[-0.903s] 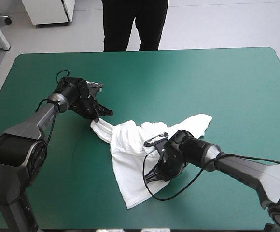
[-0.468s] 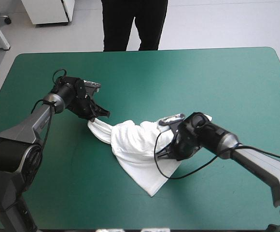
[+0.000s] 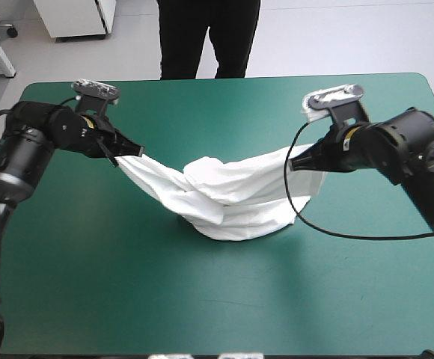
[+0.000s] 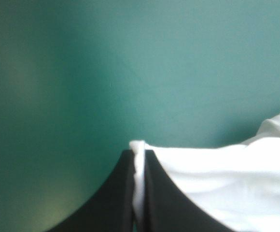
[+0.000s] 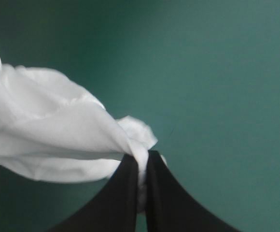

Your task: Fold the cloth

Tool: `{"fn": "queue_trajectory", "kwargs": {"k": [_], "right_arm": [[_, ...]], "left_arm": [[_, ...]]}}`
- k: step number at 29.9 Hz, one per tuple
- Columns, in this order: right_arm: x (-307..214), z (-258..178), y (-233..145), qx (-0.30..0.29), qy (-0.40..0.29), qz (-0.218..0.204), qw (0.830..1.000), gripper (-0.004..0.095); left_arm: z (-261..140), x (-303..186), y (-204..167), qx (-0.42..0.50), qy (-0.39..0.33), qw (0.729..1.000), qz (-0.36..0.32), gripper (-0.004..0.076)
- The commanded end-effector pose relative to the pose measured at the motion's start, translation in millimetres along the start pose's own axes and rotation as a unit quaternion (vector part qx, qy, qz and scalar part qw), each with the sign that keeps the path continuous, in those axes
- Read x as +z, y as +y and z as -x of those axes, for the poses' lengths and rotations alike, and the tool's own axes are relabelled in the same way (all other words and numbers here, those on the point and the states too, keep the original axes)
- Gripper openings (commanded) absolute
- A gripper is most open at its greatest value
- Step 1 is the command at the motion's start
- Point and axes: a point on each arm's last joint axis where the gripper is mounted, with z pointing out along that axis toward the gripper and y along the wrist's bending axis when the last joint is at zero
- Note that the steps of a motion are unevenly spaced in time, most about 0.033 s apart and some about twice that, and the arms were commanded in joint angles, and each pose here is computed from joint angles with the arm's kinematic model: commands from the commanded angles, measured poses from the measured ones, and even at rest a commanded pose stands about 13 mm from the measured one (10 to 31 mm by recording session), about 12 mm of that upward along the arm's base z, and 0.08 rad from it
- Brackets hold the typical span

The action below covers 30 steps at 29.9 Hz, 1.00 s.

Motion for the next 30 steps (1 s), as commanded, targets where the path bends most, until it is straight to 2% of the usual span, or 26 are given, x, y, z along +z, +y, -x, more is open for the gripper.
{"fn": "queue_trajectory", "kwargs": {"k": [1,6,9,16,19,21,24,27,30], "right_arm": [[-75.9,26.9,-15.5,-0.004,-0.147,-0.028,0.989,-0.0017],[-145.8,44.2,-25.2,-0.011,-0.272,-0.041,0.961,-0.0017],[-183.7,47.6,-30.9,-0.017,-0.343,-0.052,0.938,-0.0017],[-261.4,43.9,-41.5,-0.035,-0.502,-0.08,0.861,-0.0017],[-287.3,38.4,-44.5,-0.035,-0.555,-0.084,0.827,-0.0017],[-297.0,34.7,-46.0,-0.034,-0.57,-0.087,0.817,-0.0017],[-301.9,30.4,-48.3,-0.032,-0.57,-0.094,0.815,-0.0017],[-296.5,24.5,-53.0,-0.023,-0.533,-0.112,0.838,-0.0017],[-284.3,13.5,-58.3,-0.006,-0.47,-0.128,0.874,-0.0017]], "left_arm": [[15.1,-77.1,2.5,0.004,-0.143,0.989,0.022,-0.0009],[25.0,-161.9,2.9,0.004,-0.289,0.957,0.04,-0.0009],[28.2,-205.9,2.9,0.004,-0.363,0.931,0.049,-0.0009],[23.9,-297.5,1.6,0.005,-0.52,0.852,0.068,-0.0009],[16.5,-326.1,-0.3,0.005,-0.563,0.823,0.069,-0.0009],[10.2,-341.0,-1.3,0.005,-0.584,0.809,0.07,-0.0009],[-1.3,-353.3,-2.7,0.006,-0.594,0.801,0.073,-0.0009],[-12.6,-352.7,-3.8,0.013,-0.578,0.813,0.074,-0.0009],[-20.8,-332.7,-3.7,0.032,-0.534,0.841,0.083,-0.0009]]}}
